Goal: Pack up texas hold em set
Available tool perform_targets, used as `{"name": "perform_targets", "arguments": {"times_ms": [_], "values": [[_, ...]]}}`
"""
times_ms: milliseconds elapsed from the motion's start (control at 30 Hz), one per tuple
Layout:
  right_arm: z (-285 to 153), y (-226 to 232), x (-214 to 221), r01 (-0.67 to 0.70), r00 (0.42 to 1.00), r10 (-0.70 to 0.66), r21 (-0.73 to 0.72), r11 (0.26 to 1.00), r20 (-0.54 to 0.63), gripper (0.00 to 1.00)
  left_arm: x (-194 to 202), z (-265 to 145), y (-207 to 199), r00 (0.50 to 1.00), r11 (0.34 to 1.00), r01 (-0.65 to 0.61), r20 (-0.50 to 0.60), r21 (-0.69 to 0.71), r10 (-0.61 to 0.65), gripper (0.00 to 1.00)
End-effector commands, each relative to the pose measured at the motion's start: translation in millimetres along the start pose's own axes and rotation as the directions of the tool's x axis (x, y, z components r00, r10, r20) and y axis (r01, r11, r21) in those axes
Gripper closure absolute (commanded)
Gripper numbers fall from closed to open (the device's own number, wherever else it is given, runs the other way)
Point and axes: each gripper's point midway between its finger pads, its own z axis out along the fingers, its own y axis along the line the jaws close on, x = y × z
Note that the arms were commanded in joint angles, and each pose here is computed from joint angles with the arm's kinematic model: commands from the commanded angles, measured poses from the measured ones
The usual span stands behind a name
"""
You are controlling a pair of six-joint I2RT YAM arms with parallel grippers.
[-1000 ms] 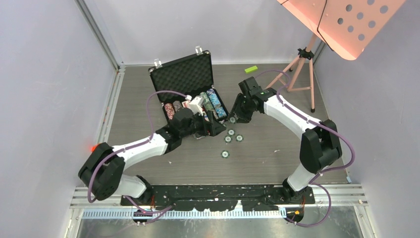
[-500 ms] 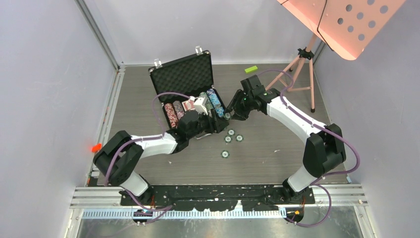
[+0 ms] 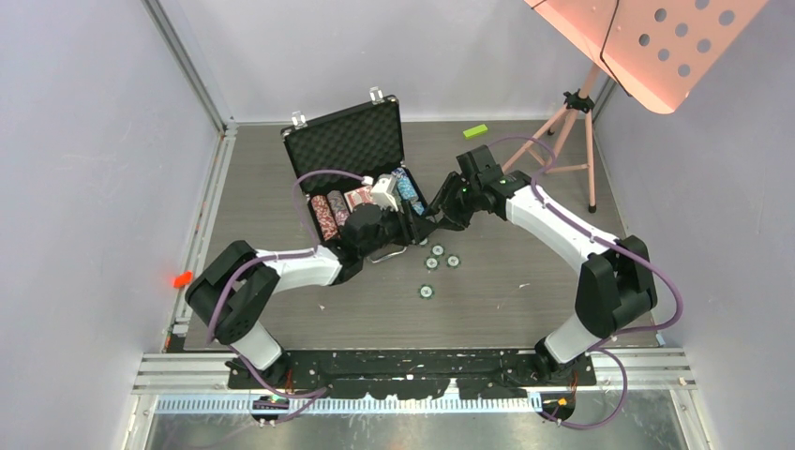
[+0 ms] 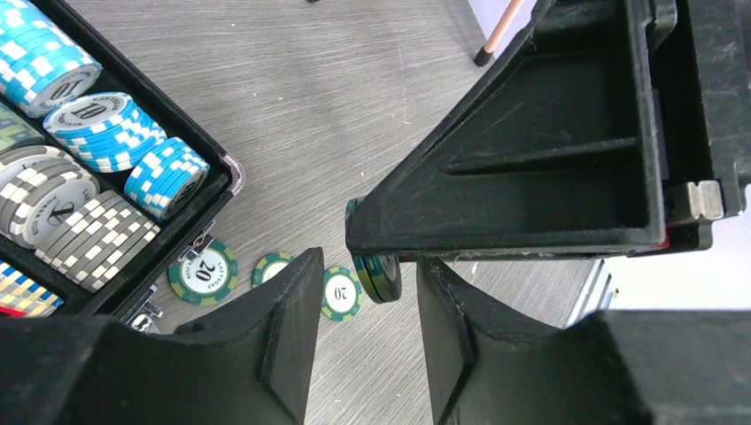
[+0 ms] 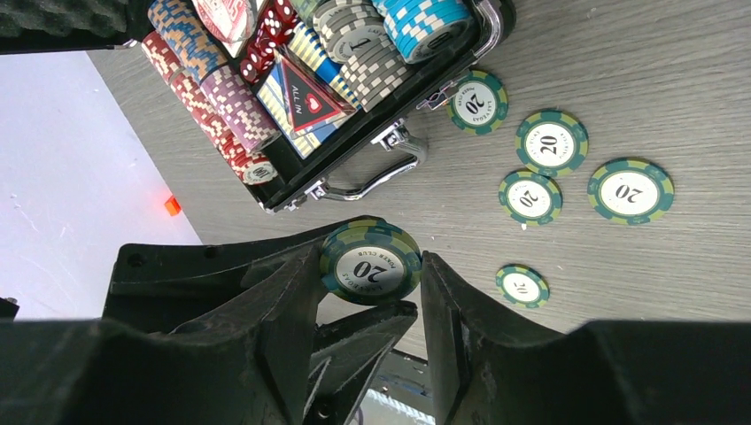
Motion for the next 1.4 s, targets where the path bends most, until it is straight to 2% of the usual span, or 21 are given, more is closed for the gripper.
{"name": "perform_targets", "arguments": {"times_ms": [0, 100, 233, 267, 300, 367, 400, 467, 533, 600, 700, 800, 867, 1000, 1100, 1367], "values": [[-15.7, 18.3, -0.3, -0.001, 1.0, 0.002, -0.082, 0.997, 0.017, 0.65, -22.7, 9.1, -15.1, 0.998, 0.999, -0.003, 0.07, 0.035, 0.001, 0.57], [-14.5, 17.6, 0.9, 0.0, 1.0, 0.002, -0.083, 0.997, 0.015, 0.66, -23.2, 11.4, -15.1, 0.997, 0.999, 0.003, 0.078, 0.041, -0.006, 0.67], [-11.3, 15.7, 2.6, -0.009, 1.0, 0.01, -0.086, 0.996, 0.009, 0.66, -22.8, 13.4, -14.3, 0.997, 0.999, 0.004, 0.072, 0.037, -0.007, 0.98], [-10.8, 15.6, 2.4, -0.013, 1.0, 0.014, -0.088, 0.996, 0.009, 0.65, -22.3, 13.5, -13.9, 0.998, 0.999, 0.001, 0.069, 0.035, -0.004, 1.0], [-10.4, 16.2, 2.4, -0.013, 1.0, 0.015, -0.093, 0.996, 0.011, 0.64, -22.0, 13.1, -13.6, 0.998, 0.999, -0.003, 0.066, 0.034, 0.0, 1.0], [-9.4, 16.1, 2.3, -0.015, 1.0, 0.017, -0.096, 0.995, 0.013, 0.49, -22.3, 11.1, -12.0, 0.998, 0.999, -0.015, 0.058, 0.031, 0.014, 1.0], [-8.9, 15.5, 1.5, -0.015, 1.0, 0.017, -0.095, 0.995, 0.019, 0.33, -23.2, 9.3, -10.5, 0.998, 0.999, -0.023, 0.055, 0.025, 0.021, 1.0], [-9.7, 14.0, -2.3, -0.012, 0.999, 0.016, -0.09, 0.996, 0.04, 0.19, -27.9, 3.5, -5.7, 0.998, 0.999, -0.048, 0.045, 0.013, 0.047, 1.0], [-13.6, 9.1, -8.5, -0.013, 0.997, 0.018, -0.077, 0.997, 0.076, 0.14, -32.7, -4.3, 7.4, 0.996, 0.995, -0.091, 0.012, -0.039, 0.092, 1.0], [-20.4, 3.2, -17.9, -0.02, 0.991, 0.028, -0.067, 0.998, 0.128, 0.14, -39.8, -11.5, 14.9, 0.982, 0.979, -0.191, -0.024, -0.067, 0.19, 1.0], [-34.1, -7.4, -32.7, -0.011, 0.974, 0.021, -0.045, 0.999, 0.225, 0.14, -47.7, -23.6, 31.4, 0.935, 0.925, -0.351, -0.113, -0.146, 0.337, 1.0], [-49.6, -22.3, -47.3, 0.002, 0.943, 0.001, -0.006, 1.0, 0.334, 0.15, -54.0, -27.0, 32.1, 0.879, 0.877, -0.472, -0.134, -0.093, 0.458, 1.0], [-54.4, -25.3, -51.0, 0.016, 0.934, -0.014, -0.002, 1.0, 0.357, 0.15, -59.0, -25.7, 40.5, 0.846, 0.842, -0.529, -0.143, -0.105, 0.513, 1.0], [-55.5, -23.8, -52.4, 0.073, 0.933, -0.072, 0.011, 0.997, 0.353, 0.17, -67.3, -20.7, 64.3, 0.754, 0.749, -0.652, -0.208, -0.119, 0.623, 1.0], [-53.8, -24.5, -51.3, 0.094, 0.935, -0.094, 0.018, 0.995, 0.341, 0.18, -70.7, -16.1, 78.1, 0.702, 0.707, -0.701, -0.255, -0.088, 0.665, 1.0], [-48.9, -22.8, -51.1, 0.134, 0.937, -0.136, 0.027, 0.991, 0.321, 0.19, -80.2, 5.8, 118.4, 0.625, 0.641, -0.764, -0.337, -0.078, 0.704, 1.0]]}}
